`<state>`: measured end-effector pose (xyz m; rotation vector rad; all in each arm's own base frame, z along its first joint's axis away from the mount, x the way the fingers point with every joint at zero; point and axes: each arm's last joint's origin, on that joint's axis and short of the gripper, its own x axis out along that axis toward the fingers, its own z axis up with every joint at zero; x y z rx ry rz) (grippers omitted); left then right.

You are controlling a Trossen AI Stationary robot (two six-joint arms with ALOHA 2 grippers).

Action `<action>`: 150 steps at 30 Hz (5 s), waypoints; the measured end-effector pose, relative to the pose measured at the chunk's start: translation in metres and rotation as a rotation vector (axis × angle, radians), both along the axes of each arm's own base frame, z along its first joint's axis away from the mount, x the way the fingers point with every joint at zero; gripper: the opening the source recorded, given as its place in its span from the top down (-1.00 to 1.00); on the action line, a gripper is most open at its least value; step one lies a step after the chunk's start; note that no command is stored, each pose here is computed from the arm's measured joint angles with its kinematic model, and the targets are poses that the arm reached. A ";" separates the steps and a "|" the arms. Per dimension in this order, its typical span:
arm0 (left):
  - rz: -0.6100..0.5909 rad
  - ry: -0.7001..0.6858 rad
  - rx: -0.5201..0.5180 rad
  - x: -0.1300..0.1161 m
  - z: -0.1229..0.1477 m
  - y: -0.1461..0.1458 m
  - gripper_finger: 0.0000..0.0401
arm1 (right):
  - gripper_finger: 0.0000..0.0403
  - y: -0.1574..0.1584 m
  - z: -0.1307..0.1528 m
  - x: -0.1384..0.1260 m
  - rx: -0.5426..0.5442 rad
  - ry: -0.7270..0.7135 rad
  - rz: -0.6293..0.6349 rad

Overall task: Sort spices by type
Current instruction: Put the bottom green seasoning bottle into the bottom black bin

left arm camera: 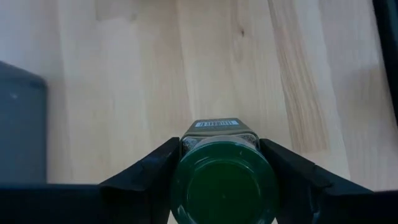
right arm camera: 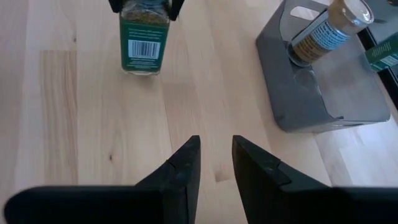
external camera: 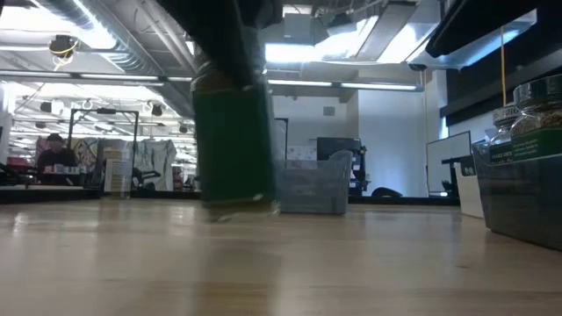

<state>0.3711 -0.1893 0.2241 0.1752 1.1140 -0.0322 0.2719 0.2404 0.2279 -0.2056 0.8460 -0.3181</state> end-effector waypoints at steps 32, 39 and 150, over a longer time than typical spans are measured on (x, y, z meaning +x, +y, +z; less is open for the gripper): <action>-0.014 0.002 -0.012 0.004 -0.001 -0.003 -0.51 | 0.55 0.000 -0.001 0.000 0.000 0.000 0.000; -0.010 0.006 -0.024 -0.016 0.035 -0.006 -0.53 | 0.55 0.001 0.000 0.002 0.008 -0.019 0.000; 0.253 -0.372 0.045 -0.134 -0.073 -0.009 -0.51 | -0.06 0.038 0.010 -0.060 0.132 -0.028 0.014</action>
